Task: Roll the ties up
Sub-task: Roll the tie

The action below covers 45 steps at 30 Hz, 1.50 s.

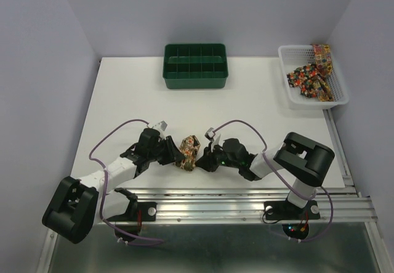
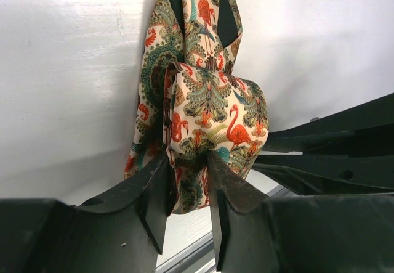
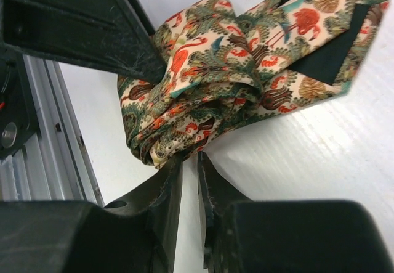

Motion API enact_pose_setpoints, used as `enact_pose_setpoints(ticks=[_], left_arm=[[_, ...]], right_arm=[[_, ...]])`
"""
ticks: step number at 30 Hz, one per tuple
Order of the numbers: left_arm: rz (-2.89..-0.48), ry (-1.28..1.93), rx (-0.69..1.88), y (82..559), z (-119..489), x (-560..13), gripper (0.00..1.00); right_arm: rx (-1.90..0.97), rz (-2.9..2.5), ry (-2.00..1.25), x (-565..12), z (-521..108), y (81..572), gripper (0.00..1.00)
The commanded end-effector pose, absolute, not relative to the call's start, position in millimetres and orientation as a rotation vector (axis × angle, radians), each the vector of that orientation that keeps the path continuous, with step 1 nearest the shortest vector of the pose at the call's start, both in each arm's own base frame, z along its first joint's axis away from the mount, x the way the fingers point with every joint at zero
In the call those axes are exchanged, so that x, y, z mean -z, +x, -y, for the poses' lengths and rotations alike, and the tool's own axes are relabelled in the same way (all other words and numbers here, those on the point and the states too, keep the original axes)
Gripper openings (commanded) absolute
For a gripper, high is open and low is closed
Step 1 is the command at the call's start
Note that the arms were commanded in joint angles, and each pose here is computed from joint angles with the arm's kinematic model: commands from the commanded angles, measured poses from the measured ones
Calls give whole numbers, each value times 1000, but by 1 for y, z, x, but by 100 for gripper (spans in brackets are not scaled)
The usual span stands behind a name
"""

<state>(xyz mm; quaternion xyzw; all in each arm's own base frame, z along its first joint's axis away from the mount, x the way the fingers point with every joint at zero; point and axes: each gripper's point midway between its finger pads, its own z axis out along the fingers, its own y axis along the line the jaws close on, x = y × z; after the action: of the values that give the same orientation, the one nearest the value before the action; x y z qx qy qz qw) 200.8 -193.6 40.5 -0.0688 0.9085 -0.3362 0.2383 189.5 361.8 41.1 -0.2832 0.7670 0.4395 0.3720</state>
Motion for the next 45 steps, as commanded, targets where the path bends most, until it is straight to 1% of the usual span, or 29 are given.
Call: enact_pose_setpoints(ticks=[1,9,20,22,23,25,27,30,37,38,39,40,43,44,45], left_arm=[[-2466,-147,931,205,198,-52,40],[-2473,-122,958,201,202,-51,40],[-2501,-107,952,196,206,-45,40],[-2513,-120,935,196,204,-43,40],[-2514,-134,906,199,201,-42,40],[-2520,-145,882,200,198,-41,40],[-2516,-141,882,201,199,-43,40],[-2507,-145,883,203,199,-45,40],[-2507,-143,882,203,200,-46,40],[-2510,-143,882,203,199,-45,40],[-2514,-140,885,202,200,-44,40],[-2515,-140,880,203,200,-44,40],[-2518,-141,877,203,200,-43,40],[-2516,-143,877,203,199,-43,40],[-2518,-141,878,203,200,-43,40]], right_arm=[[-1198,-1893,-815,-51,-378,179,22],[-1247,-1855,-791,-57,-399,189,21],[-1206,-1829,-669,-71,-403,210,21],[-1202,-1847,-683,-68,-403,208,24],[-1187,-1859,-683,-64,-399,206,29],[-1161,-1876,-682,-60,-393,206,31],[-1087,-1917,-698,-51,-382,207,36],[-998,-1943,-705,-46,-370,211,38],[-843,-1988,-705,-45,-338,211,39],[-811,-1997,-732,-42,-332,210,41],[-786,-1989,-738,-43,-329,212,47],[-762,-1952,-786,-48,-327,212,48],[-716,-1877,-877,-58,-323,210,62],[-686,-1791,-938,-74,-327,208,76],[-623,-1728,-974,-83,-327,211,87]])
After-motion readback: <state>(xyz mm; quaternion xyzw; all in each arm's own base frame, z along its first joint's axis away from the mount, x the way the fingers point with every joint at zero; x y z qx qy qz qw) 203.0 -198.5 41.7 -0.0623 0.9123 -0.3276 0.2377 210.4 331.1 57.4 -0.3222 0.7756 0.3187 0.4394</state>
